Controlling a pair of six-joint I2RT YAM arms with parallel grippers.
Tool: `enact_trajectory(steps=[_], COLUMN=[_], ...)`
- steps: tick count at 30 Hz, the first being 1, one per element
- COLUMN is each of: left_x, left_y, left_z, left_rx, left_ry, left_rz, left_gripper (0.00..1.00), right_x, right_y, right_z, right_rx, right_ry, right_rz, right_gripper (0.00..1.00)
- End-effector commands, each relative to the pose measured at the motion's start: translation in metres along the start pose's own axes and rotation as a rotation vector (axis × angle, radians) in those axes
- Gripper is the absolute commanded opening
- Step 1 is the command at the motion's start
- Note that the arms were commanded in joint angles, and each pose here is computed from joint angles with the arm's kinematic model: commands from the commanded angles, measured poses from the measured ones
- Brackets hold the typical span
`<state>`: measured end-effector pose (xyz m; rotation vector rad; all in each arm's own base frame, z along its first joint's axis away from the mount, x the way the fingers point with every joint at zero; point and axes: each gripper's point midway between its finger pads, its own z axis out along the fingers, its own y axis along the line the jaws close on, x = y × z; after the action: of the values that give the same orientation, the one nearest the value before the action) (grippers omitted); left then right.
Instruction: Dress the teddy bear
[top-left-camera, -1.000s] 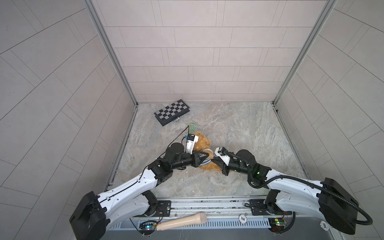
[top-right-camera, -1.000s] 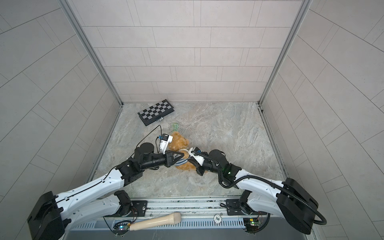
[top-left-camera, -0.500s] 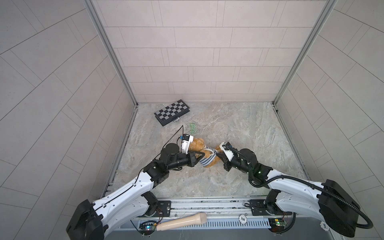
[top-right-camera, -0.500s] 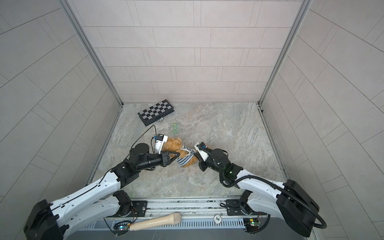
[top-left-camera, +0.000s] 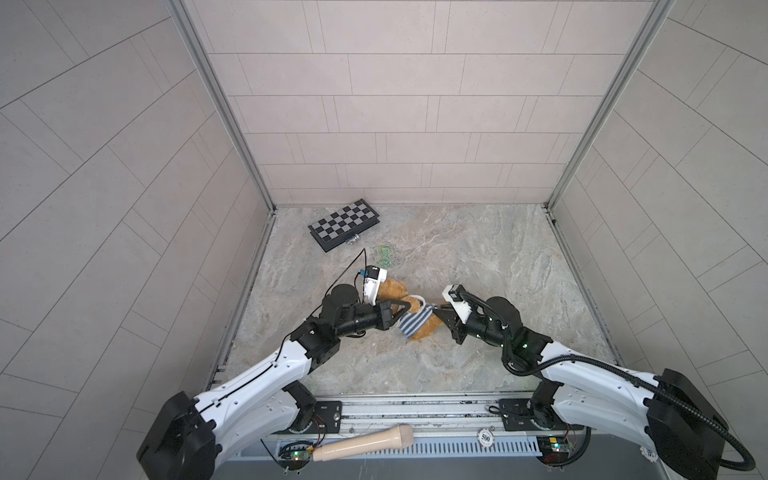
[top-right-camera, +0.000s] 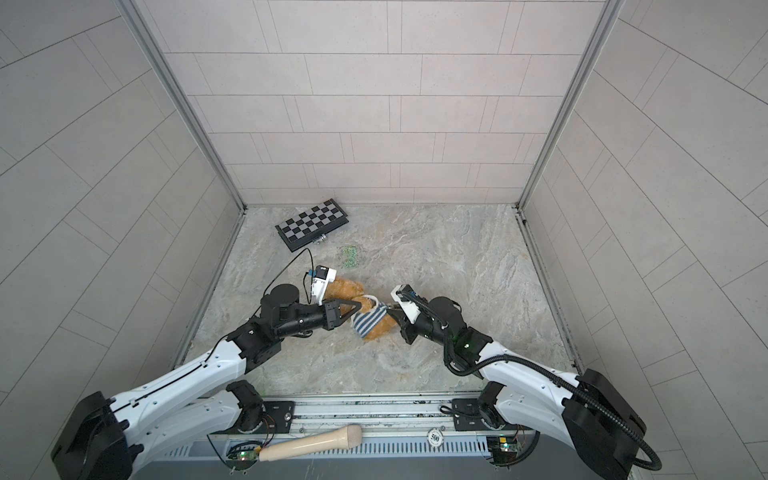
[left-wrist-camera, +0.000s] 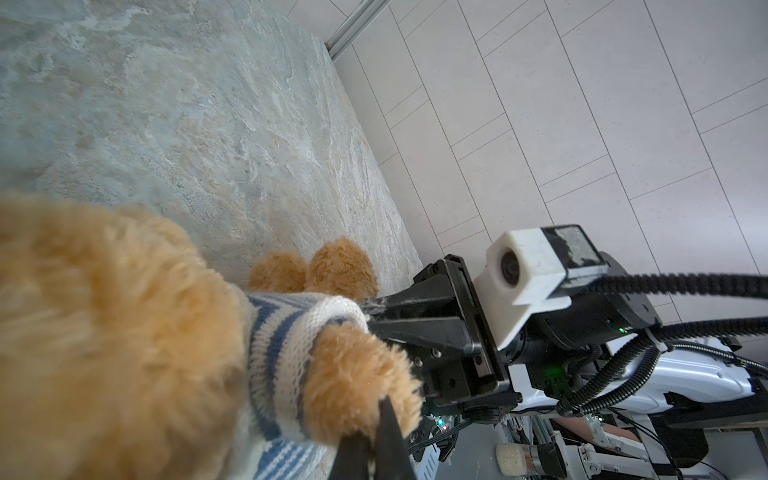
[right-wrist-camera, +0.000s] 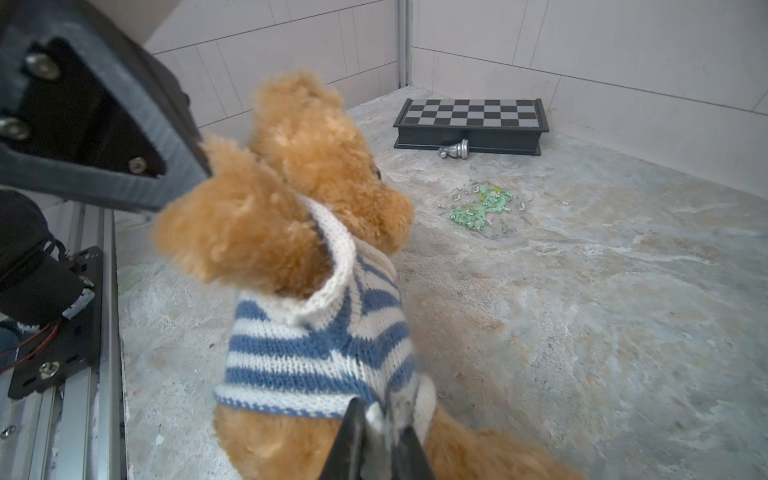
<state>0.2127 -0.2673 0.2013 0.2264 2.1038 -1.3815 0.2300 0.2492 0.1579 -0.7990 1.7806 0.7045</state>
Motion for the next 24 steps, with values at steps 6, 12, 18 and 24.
enact_trajectory(steps=[6, 12, 18, 24], left_x=[-0.014, 0.009, 0.022, 0.043], left_y=[-0.023, -0.036, -0.020, 0.032], left_z=[0.014, 0.037, 0.043, 0.037], left_rx=[0.079, 0.090, 0.040, -0.110], left_ry=[-0.003, 0.111, 0.142, 0.194], left_rz=[0.072, 0.115, 0.113, 0.111], left_gripper=[0.00, 0.00, 0.00, 0.00], right_x=[-0.005, -0.010, -0.011, -0.007], right_y=[0.010, -0.005, -0.029, -0.033], right_z=[-0.012, -0.018, -0.030, -0.032], right_rx=[-0.046, 0.052, 0.207, 0.231], right_ry=[-0.028, -0.042, -0.036, -0.027], right_rz=[-0.037, -0.031, -0.042, -0.045], right_gripper=[0.36, 0.40, 0.39, 0.39])
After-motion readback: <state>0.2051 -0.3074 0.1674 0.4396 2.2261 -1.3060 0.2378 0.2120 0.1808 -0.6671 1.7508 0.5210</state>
